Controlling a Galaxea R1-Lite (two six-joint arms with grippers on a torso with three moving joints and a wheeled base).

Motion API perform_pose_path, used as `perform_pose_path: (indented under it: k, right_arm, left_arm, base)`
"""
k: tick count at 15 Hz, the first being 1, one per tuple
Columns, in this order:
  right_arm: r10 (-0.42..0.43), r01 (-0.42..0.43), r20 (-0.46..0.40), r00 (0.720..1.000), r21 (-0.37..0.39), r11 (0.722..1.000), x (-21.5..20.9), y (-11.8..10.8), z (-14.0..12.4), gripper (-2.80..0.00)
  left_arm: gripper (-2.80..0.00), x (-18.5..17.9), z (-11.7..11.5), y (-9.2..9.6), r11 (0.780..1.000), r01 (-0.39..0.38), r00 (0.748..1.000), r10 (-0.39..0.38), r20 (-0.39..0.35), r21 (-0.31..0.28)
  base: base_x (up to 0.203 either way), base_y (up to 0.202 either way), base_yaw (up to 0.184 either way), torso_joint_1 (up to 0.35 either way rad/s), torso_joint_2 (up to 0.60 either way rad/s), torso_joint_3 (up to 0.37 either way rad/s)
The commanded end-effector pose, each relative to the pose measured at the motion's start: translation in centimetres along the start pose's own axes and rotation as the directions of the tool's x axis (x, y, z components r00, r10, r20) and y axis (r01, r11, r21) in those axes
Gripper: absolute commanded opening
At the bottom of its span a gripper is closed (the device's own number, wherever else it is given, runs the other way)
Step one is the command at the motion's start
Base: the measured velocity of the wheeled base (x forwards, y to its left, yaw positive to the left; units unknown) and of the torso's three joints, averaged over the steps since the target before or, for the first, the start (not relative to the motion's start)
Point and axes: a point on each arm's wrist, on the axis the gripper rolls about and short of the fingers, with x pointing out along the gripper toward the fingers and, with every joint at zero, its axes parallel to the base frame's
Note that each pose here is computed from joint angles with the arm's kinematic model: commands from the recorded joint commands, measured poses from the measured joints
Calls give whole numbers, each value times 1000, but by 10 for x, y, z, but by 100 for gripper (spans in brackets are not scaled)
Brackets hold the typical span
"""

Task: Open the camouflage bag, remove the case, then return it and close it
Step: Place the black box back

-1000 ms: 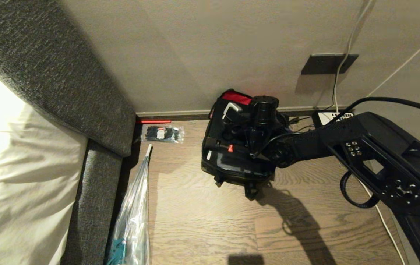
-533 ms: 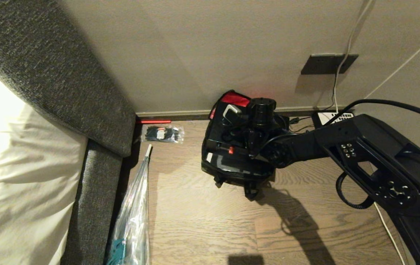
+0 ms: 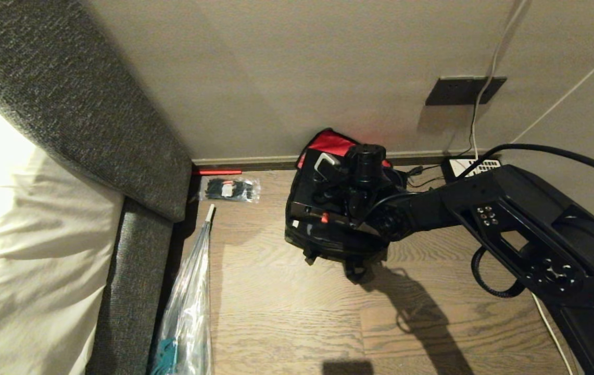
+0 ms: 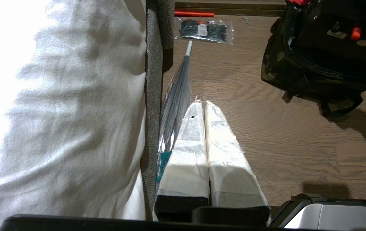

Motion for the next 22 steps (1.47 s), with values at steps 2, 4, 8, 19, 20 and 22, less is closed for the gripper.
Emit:
perform_pose_path:
  k: [2, 4, 8, 19, 20, 22]
  right_arm:
    - [11, -11, -6, 1000, -18, 1000, 2, 11, -2, -280]
    - [14, -14, -6, 1000, -21, 1000, 4, 17, -3, -280]
    - [9, -10, -4, 1000, -18, 1000, 7, 19, -1, -280]
    - [48, -47, 25, 999, -10, 999, -17, 11, 20, -280]
    - [52, -51, 23, 998, -14, 999, -17, 13, 20, -280]
    - [56, -55, 17, 998, -21, 998, -17, 16, 19, -280]
  left_arm:
    - [-280, 0, 0, 0, 1000, -1, 1000, 1, 1, 0]
    - [-280, 0, 0, 0, 1000, -2, 1000, 2, 1, 0]
    - [-280, 0, 0, 0, 1000, -1, 1000, 1, 1, 0]
    - [-280, 0, 0, 0, 1000, -1, 1000, 1, 1, 0]
    - [-280, 0, 0, 0, 1000, -1, 1000, 1, 1, 0]
    - [-280, 0, 0, 0, 1000, -1, 1000, 1, 1, 0]
  base:
    - [0, 0, 0, 0, 0, 0]
    - [0, 0, 0, 0, 0, 0]
    - [0, 0, 0, 0, 0, 0]
    - [0, 0, 0, 0, 0, 0]
    - [0, 0, 0, 0, 0, 0]
    - [0, 0, 0, 0, 0, 0]
